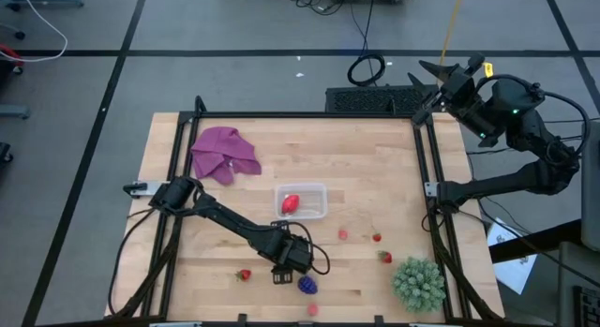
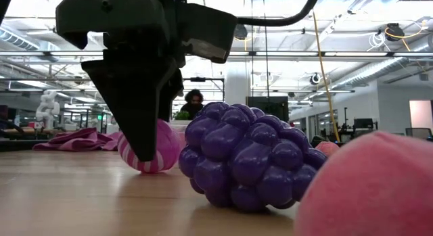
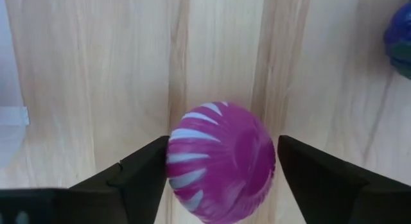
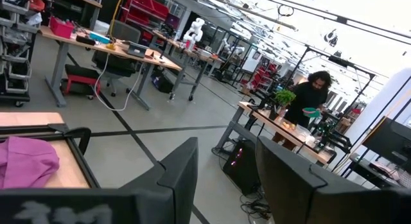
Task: Pick and placing Produce into tupperware
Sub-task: Put the violet onion into the transparent bin
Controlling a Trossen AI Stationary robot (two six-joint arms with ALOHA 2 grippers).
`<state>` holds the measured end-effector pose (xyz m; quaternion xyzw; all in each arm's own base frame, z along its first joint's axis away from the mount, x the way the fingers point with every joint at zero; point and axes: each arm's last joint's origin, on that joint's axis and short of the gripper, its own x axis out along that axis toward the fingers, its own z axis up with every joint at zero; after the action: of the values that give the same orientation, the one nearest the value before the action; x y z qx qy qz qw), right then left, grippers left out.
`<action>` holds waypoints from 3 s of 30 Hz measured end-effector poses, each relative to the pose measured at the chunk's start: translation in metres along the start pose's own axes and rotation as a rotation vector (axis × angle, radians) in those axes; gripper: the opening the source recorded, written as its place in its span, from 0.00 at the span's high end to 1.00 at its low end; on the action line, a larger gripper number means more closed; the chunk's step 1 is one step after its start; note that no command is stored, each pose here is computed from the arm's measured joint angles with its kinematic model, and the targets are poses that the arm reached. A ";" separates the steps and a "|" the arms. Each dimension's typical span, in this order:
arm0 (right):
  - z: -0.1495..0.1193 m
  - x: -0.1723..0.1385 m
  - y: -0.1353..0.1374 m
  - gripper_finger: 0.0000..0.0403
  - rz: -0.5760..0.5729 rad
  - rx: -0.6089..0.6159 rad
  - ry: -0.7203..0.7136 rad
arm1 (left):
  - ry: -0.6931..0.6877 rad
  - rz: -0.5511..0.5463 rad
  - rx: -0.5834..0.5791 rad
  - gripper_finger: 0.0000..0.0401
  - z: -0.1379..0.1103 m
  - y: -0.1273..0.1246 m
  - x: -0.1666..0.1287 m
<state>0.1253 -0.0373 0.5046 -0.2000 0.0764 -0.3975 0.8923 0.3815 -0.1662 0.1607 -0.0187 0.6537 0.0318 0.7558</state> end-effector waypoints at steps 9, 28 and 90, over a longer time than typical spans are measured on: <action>0.000 0.000 0.000 0.63 0.000 0.000 0.000 | 0.001 0.000 0.000 0.41 0.000 0.000 0.000; 0.000 0.000 0.000 0.63 0.001 0.000 0.000 | 0.004 0.011 -0.046 0.40 -0.001 0.001 0.000; 0.000 0.000 0.000 0.63 0.000 -0.061 0.000 | -0.205 0.138 -0.045 0.40 0.076 0.145 -0.026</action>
<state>0.1253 -0.0373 0.5046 -0.2271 0.0888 -0.3948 0.8858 0.4423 -0.0169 0.1990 0.0130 0.5718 0.1001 0.8141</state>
